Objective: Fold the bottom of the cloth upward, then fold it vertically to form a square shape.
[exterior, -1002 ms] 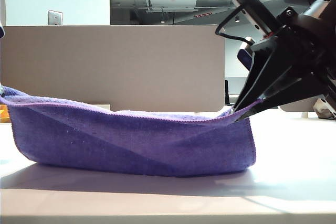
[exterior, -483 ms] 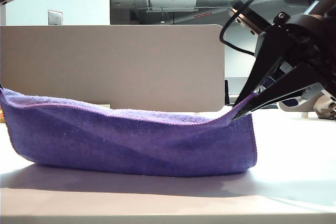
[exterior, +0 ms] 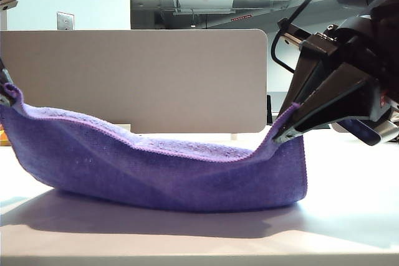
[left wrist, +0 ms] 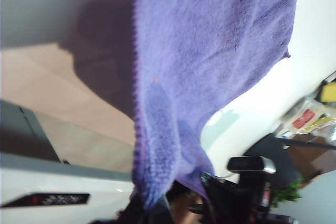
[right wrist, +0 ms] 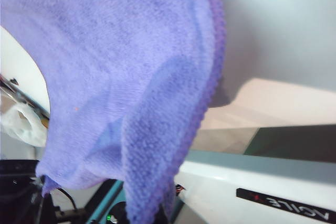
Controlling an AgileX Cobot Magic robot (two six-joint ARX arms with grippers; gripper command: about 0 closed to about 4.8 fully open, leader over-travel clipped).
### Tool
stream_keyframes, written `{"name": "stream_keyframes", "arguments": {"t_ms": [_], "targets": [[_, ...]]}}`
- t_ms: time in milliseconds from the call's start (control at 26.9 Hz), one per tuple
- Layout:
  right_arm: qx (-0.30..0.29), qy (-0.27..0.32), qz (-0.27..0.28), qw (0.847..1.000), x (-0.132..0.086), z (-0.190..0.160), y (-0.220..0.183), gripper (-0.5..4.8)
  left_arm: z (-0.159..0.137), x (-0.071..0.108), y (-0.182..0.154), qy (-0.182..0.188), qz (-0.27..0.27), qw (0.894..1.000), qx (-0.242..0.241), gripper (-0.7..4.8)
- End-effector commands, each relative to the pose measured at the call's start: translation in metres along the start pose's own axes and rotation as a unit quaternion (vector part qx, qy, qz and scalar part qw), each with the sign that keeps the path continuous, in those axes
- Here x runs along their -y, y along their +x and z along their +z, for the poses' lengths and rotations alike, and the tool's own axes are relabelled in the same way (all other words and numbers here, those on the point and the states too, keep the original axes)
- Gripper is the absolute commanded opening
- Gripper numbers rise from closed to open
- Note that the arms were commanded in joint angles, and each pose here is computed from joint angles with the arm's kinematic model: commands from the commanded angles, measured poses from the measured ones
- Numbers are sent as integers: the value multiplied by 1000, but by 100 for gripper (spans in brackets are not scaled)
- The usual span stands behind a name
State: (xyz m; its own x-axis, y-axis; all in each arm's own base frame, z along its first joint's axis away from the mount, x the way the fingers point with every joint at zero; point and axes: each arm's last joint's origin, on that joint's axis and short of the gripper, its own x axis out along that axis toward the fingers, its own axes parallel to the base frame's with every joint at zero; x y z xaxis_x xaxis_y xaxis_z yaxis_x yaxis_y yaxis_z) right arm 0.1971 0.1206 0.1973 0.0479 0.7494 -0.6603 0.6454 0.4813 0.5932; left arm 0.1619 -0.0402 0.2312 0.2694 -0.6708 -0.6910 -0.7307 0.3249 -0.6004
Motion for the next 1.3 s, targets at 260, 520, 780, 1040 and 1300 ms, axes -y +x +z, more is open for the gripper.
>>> {"name": "stream_keyframes", "arguments": {"t_ms": [260, 520, 780, 1040, 1300], "targets": [[-2, 93, 5, 996, -2, -1, -1, -1, -2, 1, -1, -111, -9, 993, -32, -2], [-3, 146, 5, 989, -2, -1, -1, -1, -3, 2, -1, -154, -10, 987, -53, -2], [-9, 192, 4, 981, -2, -1, -1, -1, -3, 2, -1, -173, -9, 983, -54, -2], [-10, 203, 5, 979, -2, -1, -1, -1, -3, 2, -1, -185, -9, 981, -53, -2], [37, 203, 6, 978, -1, 2, -1, -1, -3, 1, -1, -184, -8, 982, -48, -2]]}}
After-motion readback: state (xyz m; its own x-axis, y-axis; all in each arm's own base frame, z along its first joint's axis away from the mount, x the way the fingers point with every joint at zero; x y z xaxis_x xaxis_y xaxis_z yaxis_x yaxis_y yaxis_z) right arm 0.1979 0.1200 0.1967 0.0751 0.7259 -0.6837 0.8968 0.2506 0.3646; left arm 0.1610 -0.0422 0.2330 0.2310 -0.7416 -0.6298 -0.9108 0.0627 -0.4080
